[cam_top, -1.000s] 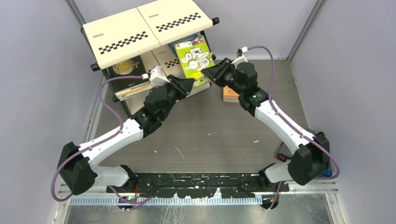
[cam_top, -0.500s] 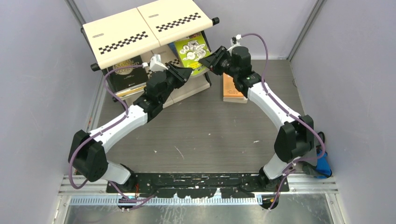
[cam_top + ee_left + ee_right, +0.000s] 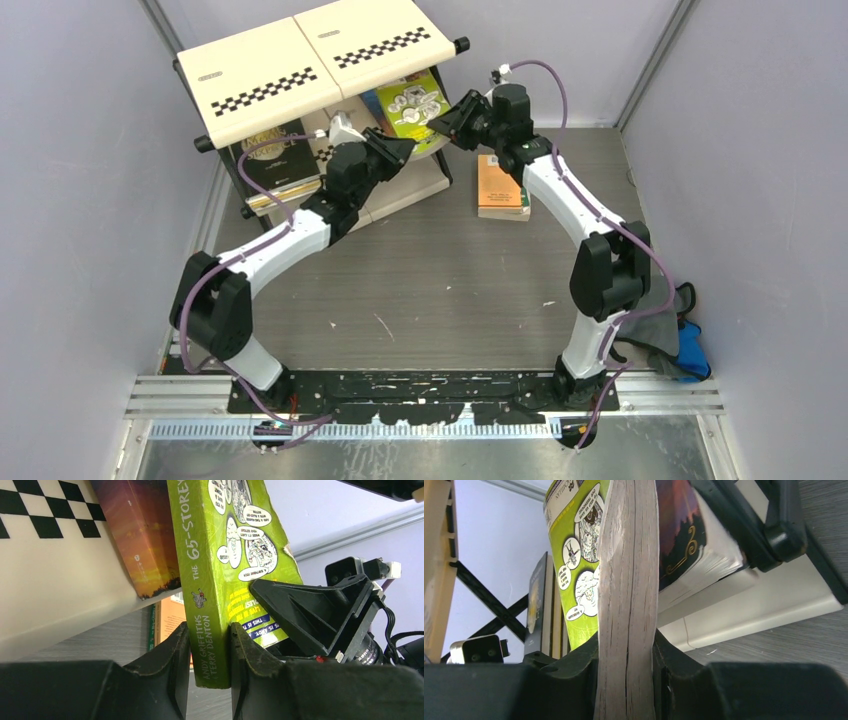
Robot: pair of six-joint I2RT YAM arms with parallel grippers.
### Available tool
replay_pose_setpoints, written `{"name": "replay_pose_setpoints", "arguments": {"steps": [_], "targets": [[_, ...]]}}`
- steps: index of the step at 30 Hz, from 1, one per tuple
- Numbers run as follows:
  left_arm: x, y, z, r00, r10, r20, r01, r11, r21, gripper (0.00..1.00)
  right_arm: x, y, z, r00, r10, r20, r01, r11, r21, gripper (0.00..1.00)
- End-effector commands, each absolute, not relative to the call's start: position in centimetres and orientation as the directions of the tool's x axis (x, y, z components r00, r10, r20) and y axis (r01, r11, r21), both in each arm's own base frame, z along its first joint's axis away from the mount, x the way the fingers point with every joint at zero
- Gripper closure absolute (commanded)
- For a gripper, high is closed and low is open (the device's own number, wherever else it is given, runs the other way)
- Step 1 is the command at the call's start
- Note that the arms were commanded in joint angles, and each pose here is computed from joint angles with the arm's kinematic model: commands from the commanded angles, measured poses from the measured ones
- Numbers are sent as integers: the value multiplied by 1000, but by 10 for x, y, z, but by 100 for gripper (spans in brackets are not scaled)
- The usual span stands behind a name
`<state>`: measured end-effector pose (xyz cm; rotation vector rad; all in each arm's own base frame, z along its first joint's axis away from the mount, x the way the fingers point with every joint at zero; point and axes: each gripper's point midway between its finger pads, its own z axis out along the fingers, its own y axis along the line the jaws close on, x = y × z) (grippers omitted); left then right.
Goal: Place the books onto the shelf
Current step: Place the book on the shelf.
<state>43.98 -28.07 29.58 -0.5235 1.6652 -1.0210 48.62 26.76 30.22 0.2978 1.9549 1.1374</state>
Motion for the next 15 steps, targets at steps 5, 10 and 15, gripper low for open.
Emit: {"name": "replay_pose_setpoints", "arguments": {"steps": [5,10,15], "targets": [[457,-284,333,-280,-766,-579,250,524,-814,100,532,231,357,-428,618,-659,-284,600,748,99],[467,-276,329,-253,-787,-563,227,517,-825,100,542,231,350,-441,601,-666,-274,616,738,92],[473,-269,330,-233,-803,-549,217,508,-834,100,543,231,354,-428,583,-690,-292,634,717,58]]}}
